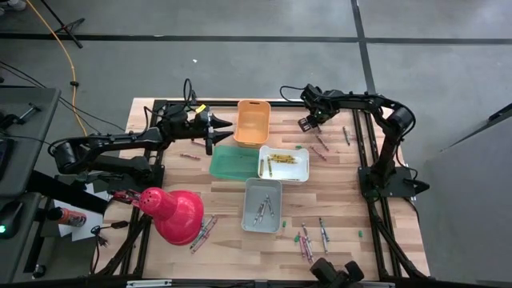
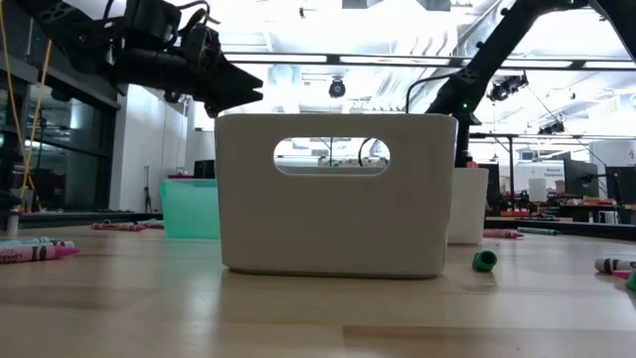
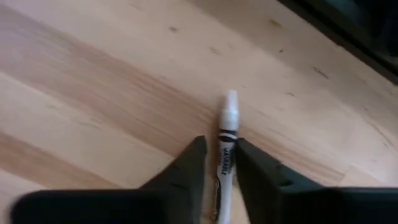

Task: Sort crayons
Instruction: Put the white crayon into the gray bin

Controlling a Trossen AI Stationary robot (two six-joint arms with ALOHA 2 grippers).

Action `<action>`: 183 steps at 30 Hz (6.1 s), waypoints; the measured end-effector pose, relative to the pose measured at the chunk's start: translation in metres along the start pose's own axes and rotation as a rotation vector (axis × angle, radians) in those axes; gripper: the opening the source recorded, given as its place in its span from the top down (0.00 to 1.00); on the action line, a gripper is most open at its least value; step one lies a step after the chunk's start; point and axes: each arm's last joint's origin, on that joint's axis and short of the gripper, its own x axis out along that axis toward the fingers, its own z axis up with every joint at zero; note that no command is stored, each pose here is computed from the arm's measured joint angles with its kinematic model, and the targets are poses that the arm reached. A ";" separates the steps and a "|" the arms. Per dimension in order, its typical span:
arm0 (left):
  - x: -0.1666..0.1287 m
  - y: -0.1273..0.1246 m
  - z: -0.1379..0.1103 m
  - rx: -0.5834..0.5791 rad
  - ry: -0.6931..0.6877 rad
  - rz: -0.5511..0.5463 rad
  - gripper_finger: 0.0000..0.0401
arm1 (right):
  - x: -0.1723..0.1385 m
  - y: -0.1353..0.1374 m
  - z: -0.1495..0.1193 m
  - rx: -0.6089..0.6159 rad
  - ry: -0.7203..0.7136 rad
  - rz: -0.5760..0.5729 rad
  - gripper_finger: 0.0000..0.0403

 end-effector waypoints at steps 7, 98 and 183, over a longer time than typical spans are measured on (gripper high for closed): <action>0.001 -0.004 -0.001 -0.007 0.005 -0.019 0.58 | -0.001 0.010 -0.003 -0.064 0.002 -0.030 0.97; -0.018 -0.031 0.036 0.085 -0.254 -0.113 0.58 | -0.151 0.256 -0.184 -1.043 -0.804 1.060 0.98; 0.009 -0.221 -0.120 -0.358 1.235 0.395 0.58 | -0.176 0.184 -0.181 -0.743 -0.935 0.003 0.47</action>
